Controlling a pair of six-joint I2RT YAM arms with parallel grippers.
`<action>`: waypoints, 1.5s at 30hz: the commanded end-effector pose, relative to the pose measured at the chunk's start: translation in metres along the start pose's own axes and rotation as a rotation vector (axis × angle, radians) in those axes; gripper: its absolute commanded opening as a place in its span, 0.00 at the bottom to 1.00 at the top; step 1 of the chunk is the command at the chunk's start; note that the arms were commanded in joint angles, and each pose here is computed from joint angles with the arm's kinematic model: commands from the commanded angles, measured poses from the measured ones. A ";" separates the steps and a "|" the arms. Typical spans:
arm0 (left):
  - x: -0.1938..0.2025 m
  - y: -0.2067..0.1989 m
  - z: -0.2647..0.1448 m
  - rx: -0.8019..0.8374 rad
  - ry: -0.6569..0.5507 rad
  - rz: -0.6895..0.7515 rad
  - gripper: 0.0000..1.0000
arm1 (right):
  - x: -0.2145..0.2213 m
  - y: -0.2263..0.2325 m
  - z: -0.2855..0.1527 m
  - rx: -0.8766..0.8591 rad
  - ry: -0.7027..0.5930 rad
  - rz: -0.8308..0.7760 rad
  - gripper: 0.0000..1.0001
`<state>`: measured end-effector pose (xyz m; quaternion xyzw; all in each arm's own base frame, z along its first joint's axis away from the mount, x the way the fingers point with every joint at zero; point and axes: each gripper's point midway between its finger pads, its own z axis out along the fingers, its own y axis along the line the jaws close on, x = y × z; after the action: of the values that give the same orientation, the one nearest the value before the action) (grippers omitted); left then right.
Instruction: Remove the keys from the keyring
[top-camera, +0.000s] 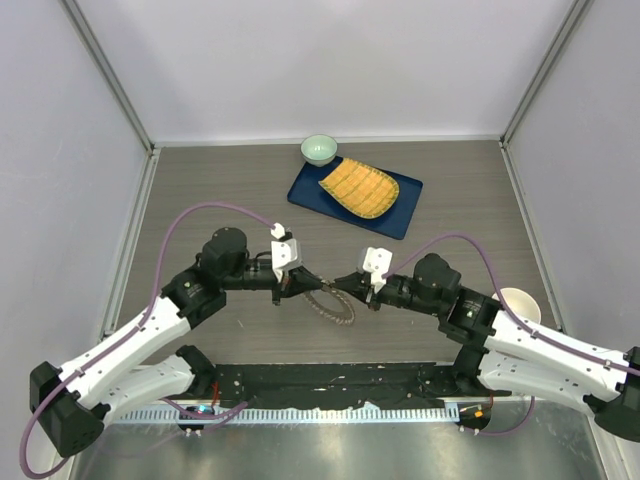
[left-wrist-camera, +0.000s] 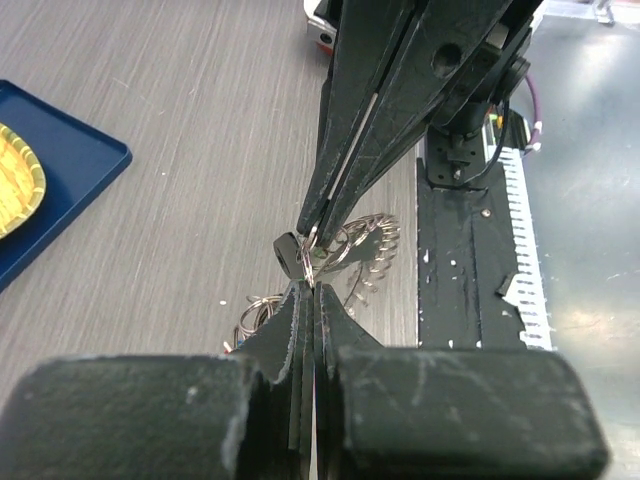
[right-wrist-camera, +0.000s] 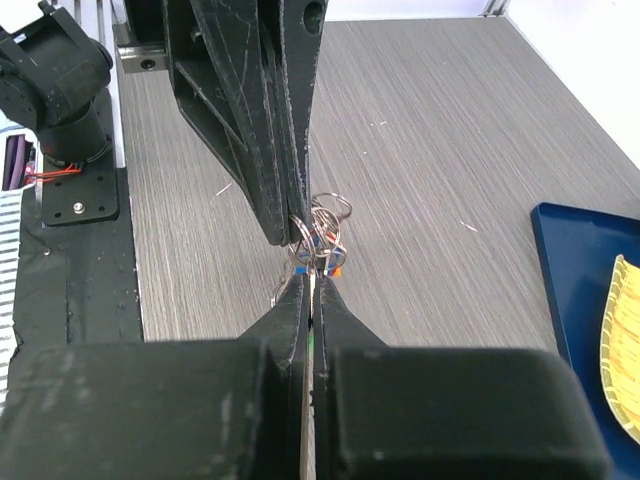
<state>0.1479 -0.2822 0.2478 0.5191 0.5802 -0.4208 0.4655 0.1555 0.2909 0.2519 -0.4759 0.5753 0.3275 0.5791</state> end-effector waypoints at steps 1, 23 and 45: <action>-0.044 -0.013 -0.004 0.060 -0.173 0.021 0.00 | -0.016 -0.007 -0.002 0.033 -0.079 -0.011 0.01; -0.066 -0.019 -0.005 0.102 -0.305 -0.026 0.00 | -0.027 0.007 -0.010 -0.016 -0.189 0.041 0.01; -0.056 0.017 -0.001 -0.104 -0.290 -0.253 0.00 | -0.031 -0.027 -0.002 0.178 -0.160 -0.119 0.01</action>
<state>0.1576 -0.2932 0.2724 0.3789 0.6089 -0.5148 0.4697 0.1670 0.2861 0.2634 -0.4398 0.5429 0.3027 0.6482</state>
